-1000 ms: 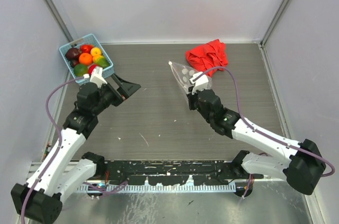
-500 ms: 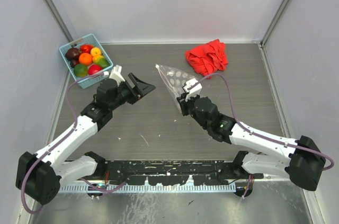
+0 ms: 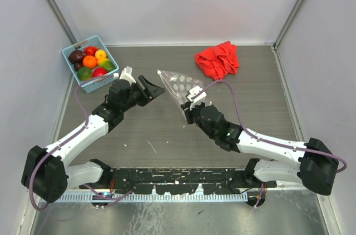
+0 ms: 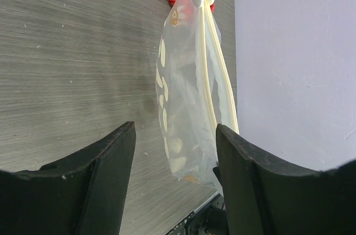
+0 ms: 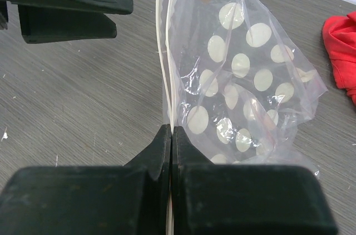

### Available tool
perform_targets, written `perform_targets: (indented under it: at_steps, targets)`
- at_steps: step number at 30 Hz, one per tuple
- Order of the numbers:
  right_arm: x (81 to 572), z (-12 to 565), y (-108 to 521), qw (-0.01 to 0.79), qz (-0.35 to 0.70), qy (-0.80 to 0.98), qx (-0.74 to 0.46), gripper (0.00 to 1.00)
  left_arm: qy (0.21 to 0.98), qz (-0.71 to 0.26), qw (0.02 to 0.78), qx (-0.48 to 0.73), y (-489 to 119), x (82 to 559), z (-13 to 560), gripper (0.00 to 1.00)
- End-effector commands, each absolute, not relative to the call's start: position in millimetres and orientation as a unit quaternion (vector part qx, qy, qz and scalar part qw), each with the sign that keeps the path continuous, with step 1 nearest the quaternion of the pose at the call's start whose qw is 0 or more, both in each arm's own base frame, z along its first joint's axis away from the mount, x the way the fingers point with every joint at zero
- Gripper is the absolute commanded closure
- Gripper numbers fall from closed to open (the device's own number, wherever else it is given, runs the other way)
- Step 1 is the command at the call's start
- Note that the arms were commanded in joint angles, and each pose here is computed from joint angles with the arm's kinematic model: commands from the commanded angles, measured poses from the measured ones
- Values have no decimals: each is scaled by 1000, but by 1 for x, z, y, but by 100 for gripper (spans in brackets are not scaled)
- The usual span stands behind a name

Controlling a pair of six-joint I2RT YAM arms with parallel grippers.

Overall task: Place the food in the zip-top bag and seal the zipper
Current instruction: Open the zipper of the food storage bag.

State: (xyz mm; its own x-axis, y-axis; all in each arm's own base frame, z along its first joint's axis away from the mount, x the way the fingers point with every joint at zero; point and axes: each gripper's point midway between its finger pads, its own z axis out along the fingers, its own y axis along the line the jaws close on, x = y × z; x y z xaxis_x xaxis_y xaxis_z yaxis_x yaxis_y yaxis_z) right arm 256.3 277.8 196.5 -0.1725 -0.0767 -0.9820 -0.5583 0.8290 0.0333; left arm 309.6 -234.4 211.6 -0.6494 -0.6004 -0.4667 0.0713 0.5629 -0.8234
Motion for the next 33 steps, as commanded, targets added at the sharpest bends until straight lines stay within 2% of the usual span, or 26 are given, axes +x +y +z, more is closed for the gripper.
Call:
perform_targets:
  at_steps: [1,10,22,33]
  targets:
    - [260,219,284,636,211,715,-201,100,762,-460,429,-152,-241,325,250,40]
    - [258,214,289,634,207,714,-211,100,766,-455,427,-156,-243,331,243,47]
    - [256,209,296,633,204,713,-222,100,770,-451,423,-158,-243,333,238,48]
    - [256,210,297,634,205,713,-219,99,774,-443,419,-171,-238,329,226,57]
